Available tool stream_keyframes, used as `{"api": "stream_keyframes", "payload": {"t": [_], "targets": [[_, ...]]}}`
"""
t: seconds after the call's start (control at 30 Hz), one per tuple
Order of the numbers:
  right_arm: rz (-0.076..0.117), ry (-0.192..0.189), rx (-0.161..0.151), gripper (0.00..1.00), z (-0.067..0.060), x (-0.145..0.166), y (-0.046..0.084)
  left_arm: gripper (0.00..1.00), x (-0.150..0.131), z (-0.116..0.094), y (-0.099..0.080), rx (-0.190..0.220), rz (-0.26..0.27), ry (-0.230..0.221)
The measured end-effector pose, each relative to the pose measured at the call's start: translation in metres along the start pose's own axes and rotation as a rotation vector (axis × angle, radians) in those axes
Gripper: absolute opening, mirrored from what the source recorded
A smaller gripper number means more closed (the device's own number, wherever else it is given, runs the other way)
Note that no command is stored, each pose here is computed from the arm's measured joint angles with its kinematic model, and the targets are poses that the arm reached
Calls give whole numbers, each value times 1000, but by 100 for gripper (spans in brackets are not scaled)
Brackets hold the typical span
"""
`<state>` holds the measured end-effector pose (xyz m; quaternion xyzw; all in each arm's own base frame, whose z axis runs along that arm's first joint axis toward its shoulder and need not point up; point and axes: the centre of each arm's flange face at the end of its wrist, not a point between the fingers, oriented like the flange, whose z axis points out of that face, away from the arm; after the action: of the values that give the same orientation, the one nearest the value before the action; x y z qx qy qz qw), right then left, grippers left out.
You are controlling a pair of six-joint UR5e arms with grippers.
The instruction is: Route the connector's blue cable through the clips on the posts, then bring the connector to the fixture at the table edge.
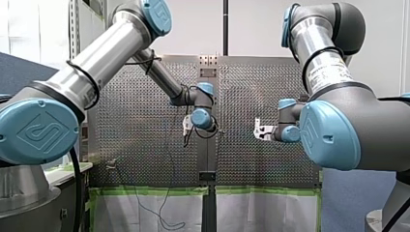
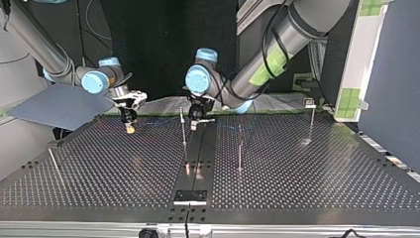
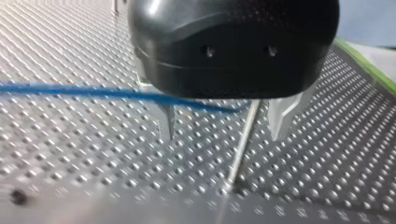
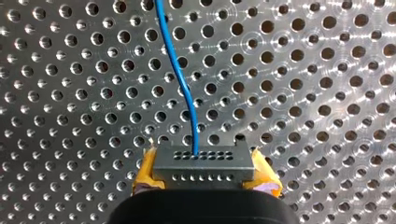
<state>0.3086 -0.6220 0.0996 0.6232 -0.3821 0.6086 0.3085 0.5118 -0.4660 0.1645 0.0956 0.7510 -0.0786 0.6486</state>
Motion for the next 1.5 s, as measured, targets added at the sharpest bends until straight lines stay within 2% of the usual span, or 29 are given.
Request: {"api": "stream_keyframes", "payload": {"t": [0.13,0.4,0.63,1.17,1.5], "targets": [[2,-10,0,0,-1,-1,-1,100,-2,-15,-3,12,6,10],[1,-17,1,0,-2,-2,-1,100,26,-41,-3,24,22,80],[0,-18,1,0,-2,-2,-1,100,47,-54,1,27,32,111],[1,-23,3,0,-2,-2,-2,100,47,-53,-4,62,19,72],[0,-19,4,0,-2,-2,-3,100,46,-53,-7,69,41,62]]}}
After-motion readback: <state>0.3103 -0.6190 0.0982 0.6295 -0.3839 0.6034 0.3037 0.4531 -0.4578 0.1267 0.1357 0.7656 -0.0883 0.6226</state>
